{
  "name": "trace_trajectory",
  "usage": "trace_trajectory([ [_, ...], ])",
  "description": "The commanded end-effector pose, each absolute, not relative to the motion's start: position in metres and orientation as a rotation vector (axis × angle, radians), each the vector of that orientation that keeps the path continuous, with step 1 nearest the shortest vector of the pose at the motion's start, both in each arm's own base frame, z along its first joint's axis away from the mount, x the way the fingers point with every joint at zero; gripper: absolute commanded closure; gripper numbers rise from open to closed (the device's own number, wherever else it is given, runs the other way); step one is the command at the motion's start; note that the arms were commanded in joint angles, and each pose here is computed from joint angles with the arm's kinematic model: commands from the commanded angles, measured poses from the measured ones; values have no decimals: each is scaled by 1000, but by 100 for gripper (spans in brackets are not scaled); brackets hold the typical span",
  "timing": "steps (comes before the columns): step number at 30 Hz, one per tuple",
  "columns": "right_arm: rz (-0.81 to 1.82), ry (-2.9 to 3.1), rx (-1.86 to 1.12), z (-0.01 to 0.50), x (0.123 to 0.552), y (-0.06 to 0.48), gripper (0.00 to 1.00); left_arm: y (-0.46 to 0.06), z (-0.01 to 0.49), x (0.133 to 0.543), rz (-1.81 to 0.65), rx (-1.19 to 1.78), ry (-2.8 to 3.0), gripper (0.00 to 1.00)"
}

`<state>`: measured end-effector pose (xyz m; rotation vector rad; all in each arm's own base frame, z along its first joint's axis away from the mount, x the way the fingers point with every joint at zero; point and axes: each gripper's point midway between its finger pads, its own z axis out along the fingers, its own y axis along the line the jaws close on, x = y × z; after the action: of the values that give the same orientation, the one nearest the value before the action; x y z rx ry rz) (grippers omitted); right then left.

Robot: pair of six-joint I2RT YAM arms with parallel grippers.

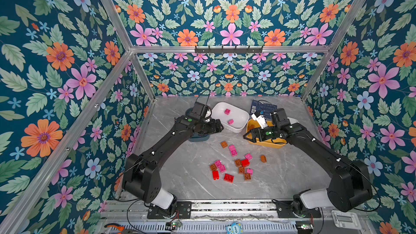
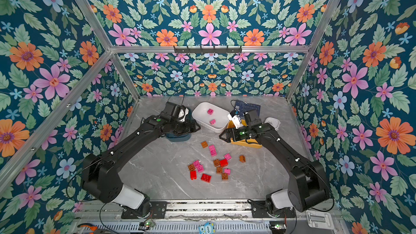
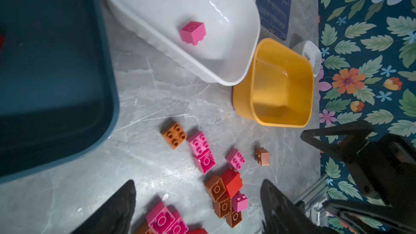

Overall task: Sort the legos into containers by color
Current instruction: Pick up the lego from the center of the table.

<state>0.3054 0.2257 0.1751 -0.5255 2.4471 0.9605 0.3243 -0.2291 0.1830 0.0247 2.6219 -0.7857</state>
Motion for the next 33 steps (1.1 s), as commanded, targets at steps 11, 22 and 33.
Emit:
trace_trajectory([
  [11,586,2662,-571,106,315,288,20,-179,172,299,-796,-117,2601,11],
  [22,403,2680,-735,63,328,325,30,-160,159,286,-793,-191,2605,11],
  [33,223,2651,-888,37,342,338,42,-154,154,285,-787,-214,2609,11],
])
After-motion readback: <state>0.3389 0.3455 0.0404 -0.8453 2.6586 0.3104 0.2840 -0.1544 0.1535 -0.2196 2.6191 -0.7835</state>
